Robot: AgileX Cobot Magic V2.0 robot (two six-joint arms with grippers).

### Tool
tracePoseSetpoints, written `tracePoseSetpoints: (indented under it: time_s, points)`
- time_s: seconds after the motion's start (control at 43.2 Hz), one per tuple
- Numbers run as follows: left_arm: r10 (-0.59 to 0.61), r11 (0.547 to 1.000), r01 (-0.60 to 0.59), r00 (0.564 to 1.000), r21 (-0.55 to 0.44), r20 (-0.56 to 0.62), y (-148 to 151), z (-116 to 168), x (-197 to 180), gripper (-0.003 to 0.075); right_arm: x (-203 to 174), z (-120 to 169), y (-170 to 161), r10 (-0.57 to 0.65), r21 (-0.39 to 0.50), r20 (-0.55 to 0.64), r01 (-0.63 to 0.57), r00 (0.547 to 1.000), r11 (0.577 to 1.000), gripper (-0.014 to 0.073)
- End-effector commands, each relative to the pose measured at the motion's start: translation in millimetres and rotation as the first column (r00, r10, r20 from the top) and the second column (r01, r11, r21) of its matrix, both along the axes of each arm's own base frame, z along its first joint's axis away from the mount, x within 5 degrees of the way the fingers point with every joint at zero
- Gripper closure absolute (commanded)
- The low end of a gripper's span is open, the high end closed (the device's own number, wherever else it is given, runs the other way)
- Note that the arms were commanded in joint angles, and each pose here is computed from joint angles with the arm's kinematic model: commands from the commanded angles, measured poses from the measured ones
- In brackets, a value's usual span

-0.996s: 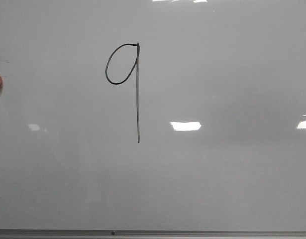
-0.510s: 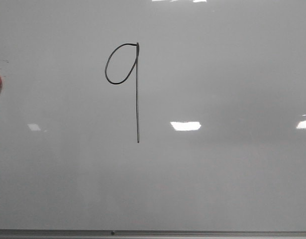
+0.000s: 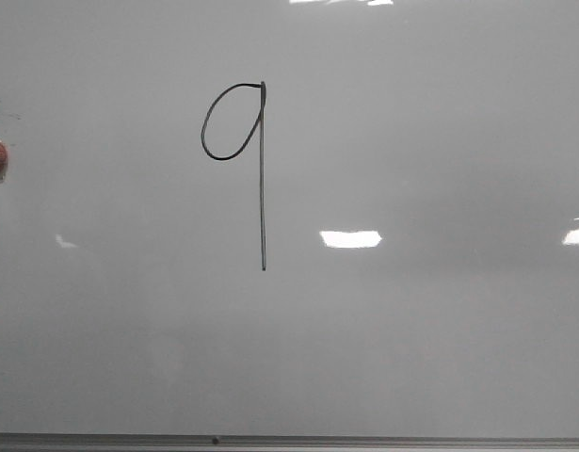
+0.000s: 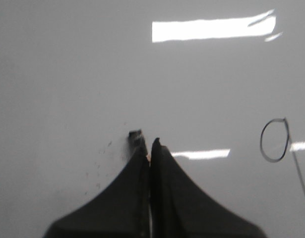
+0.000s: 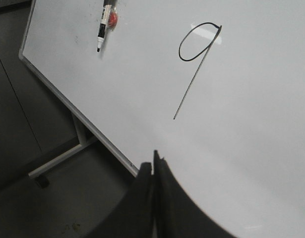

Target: Write number 9 on whiteboard

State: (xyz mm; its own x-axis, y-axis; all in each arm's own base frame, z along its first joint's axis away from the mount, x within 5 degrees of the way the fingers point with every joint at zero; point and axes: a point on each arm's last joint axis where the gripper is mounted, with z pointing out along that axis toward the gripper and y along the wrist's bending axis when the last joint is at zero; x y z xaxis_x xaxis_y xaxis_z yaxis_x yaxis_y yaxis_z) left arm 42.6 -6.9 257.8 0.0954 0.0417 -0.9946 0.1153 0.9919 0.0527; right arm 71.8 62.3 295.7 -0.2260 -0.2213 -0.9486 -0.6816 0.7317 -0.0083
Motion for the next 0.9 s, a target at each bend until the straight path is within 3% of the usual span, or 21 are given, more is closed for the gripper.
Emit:
tracePoseSetpoints:
  time_s: [0.0, 0.162, 0.278, 0.718, 0.88]
  points:
    - [0.045, 0.998, -0.046, 0.997, 0.032, 0.056, 3, -6, 1, 0.0739, 3, 12, -1, -0.040, 0.054, 0.043, 0.037, 0.998, 0.998, 0.0662]
    - [0.062, 0.994, -0.059, 0.998, 0.092, -0.029, 3, -38, 9, 0.0739, 3, 12, -1, -0.040, 0.054, 0.043, 0.037, 0.998, 0.998, 0.0662]
    - [0.066, 0.994, -0.064, 0.998, 0.088, -0.022, 3, -49, 12, 0.0739, 3, 12, -1, -0.040, 0.054, 0.043, 0.037, 0.998, 0.998, 0.0662]
    - [0.061, 0.998, -0.061, 0.998, 0.011, -0.023, 3, -50, 12, 0.0739, 3, 12, -1, -0.040, 0.054, 0.043, 0.037, 0.998, 0.998, 0.0662]
    - [0.064, 0.997, -0.064, 0.998, 0.035, -0.020, 4, -50, 12, 0.0739, 3, 12, -1, -0.040, 0.054, 0.043, 0.037, 0.998, 0.998, 0.0662]
